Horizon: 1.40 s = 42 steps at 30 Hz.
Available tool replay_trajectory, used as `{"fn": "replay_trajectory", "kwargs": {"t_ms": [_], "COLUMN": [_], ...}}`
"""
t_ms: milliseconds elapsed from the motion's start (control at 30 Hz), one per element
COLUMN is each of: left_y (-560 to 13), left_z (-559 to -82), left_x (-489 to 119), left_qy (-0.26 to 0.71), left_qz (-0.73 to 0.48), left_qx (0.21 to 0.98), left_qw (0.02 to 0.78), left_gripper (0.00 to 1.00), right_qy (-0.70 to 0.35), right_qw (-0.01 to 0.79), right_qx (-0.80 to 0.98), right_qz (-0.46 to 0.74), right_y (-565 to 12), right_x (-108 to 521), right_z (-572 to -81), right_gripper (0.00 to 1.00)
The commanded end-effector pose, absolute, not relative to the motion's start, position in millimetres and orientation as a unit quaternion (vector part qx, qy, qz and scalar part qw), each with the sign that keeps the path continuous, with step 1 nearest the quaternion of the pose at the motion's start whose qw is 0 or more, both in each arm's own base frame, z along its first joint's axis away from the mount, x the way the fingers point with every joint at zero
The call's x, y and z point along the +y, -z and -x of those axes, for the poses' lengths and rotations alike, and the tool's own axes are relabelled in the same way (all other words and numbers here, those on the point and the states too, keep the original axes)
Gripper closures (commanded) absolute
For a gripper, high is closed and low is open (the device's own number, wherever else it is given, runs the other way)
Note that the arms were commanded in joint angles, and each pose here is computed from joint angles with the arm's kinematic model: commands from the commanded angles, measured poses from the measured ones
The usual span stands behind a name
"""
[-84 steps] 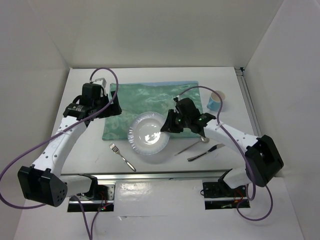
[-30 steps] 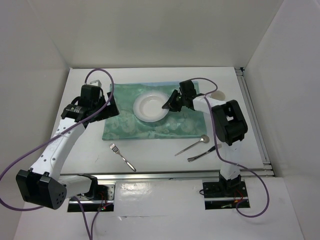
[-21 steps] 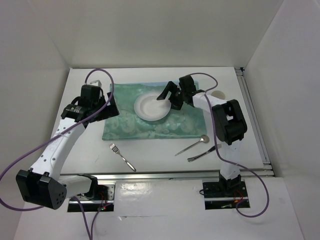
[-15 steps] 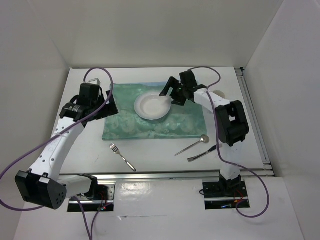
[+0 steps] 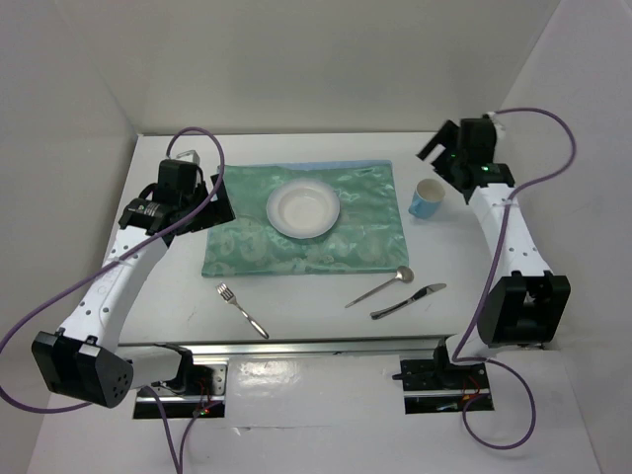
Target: Set the dinner table for one person
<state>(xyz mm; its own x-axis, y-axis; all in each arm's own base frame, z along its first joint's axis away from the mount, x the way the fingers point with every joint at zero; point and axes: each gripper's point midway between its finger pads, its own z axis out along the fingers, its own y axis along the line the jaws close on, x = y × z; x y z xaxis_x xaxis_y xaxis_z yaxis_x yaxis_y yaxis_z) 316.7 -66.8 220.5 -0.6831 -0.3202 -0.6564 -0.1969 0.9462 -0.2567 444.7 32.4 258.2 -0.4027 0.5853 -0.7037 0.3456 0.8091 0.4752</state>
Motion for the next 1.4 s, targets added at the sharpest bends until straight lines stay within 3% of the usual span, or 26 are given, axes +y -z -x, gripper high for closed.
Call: {"fn": "replay_trajectory", "kwargs": {"t_ms": [0,133,200,300,533,800,900,1033,1167,1367], "left_y": [-225.1,-220.1,-220.1,-220.0,-213.5,-210.6,-210.6,-210.6,-209.0,-206.3], "left_z": [-322.6,-323.6,-323.6,-323.5,-323.2,-324.0,-324.0,-324.0,-327.1,-327.3], "left_x": [-73.3,-76.0,-76.0,-75.6,-75.5,-75.7,-75.7,-75.7,-74.7,-78.5], "left_qy": [0.094,0.099,0.099,0.097,0.094,0.093,0.093,0.093,0.089,0.097], "left_qz": [0.123,0.120,0.120,0.116,0.116,0.116,0.116,0.116,0.118,0.120], "left_qx": [0.912,0.914,0.914,0.915,0.918,0.920,0.920,0.920,0.919,0.921], "left_qw": [0.381,0.375,0.375,0.375,0.367,0.363,0.363,0.363,0.364,0.357], "left_gripper": [0.00,0.00,0.00,0.00,0.00,0.00,0.00,0.00,0.00,0.00], "right_qy": [-0.067,-0.059,-0.059,-0.059,-0.073,-0.077,-0.074,-0.071,-0.060,-0.058], "right_qw": [0.391,0.348,0.341,0.323,0.317,0.313,0.309,0.315,0.349,0.410], "right_qx": [0.852,0.864,0.863,0.868,0.871,0.873,0.876,0.874,0.863,0.860], "right_qz": [-0.342,-0.360,-0.367,-0.372,-0.367,-0.366,-0.362,-0.363,-0.360,-0.299], "right_y": [-204.0,-169.2,-160.8,-142.1,-118.7,-108.2,-101.8,-105.6,-133.8,-193.8], "right_x": [-22.6,-45.6,-52.9,-55.8,-56.1,-56.3,-56.6,-58.7,-66.5,-37.6], "right_z": [-415.7,-417.8,-422.9,-427.4,-440.4,-450.1,-449.4,-452.0,-458.5,-482.2], "right_gripper": [0.01,0.02,0.14,0.23,0.24,0.37,0.47,0.69,1.00,1.00]}}
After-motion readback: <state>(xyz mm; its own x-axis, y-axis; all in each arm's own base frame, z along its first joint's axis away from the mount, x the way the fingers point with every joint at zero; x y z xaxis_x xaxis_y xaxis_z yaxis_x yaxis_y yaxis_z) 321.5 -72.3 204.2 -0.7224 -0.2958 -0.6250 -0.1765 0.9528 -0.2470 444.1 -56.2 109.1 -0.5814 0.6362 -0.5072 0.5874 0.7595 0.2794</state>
